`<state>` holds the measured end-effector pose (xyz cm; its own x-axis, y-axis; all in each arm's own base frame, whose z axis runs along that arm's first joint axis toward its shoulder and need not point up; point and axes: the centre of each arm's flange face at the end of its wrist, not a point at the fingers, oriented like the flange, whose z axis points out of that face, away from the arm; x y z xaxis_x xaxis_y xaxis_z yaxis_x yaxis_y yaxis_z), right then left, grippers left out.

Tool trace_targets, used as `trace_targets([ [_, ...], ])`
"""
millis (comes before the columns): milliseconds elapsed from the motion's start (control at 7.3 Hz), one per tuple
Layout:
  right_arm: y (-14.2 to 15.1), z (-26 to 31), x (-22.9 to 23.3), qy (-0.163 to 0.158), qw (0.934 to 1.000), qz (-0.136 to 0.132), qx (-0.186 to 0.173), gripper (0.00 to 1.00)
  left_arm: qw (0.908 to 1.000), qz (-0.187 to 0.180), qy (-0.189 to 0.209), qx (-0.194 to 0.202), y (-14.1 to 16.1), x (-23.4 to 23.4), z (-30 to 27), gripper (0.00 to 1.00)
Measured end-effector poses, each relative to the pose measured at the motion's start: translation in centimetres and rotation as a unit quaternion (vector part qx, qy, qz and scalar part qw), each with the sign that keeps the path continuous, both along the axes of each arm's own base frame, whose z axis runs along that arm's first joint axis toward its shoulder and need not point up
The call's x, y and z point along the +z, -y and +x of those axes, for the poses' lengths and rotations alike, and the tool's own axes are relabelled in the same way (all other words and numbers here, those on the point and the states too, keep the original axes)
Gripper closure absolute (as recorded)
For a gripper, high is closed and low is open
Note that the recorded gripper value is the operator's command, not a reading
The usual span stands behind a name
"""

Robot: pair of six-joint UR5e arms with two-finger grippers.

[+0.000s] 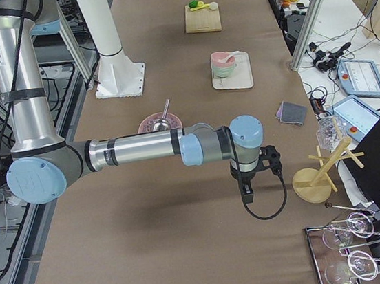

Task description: Stack pink bowl on green and place spoon

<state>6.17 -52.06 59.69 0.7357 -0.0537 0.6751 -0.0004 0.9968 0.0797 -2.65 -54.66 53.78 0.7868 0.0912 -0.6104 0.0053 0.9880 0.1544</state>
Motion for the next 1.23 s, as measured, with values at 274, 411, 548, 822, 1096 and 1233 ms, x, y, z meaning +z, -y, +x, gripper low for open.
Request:
trace_targets([
  [274, -1.3, -0.2, -0.7, 0.005, 0.9992, -0.032, 0.025, 0.0, 0.9992, -0.022, -0.034, 0.006, -1.4, 1.5, 0.3, 0.02],
  [411, -1.4, -0.2, -0.7, 0.006, 0.9987, -0.04, 0.031, 0.0, 0.9982, -0.032, -0.049, 0.006, -2.4, 2.6, 0.2, 0.02],
  [548, -1.4, -0.2, -0.5, 0.005, 0.9984, -0.044, 0.034, 0.0, 0.9975, -0.042, -0.056, 0.003, -3.6, 3.9, -0.5, 0.02],
  [822, -1.4, -0.2, -0.3, 0.005, 0.9983, -0.047, 0.034, 0.0, 0.9965, -0.052, -0.065, 0.001, -5.9, 6.4, -2.3, 0.02],
  [1096, -1.4, -0.2, -0.3, 0.005, 0.9982, -0.048, 0.035, 0.0, 0.9957, -0.061, -0.069, -0.004, -6.6, 7.8, -3.2, 0.02],
  [1233, -1.4, -0.2, -0.4, 0.005, 0.9983, -0.047, 0.036, 0.0, 0.9955, -0.065, -0.069, -0.006, -6.7, 8.2, -3.4, 0.02],
])
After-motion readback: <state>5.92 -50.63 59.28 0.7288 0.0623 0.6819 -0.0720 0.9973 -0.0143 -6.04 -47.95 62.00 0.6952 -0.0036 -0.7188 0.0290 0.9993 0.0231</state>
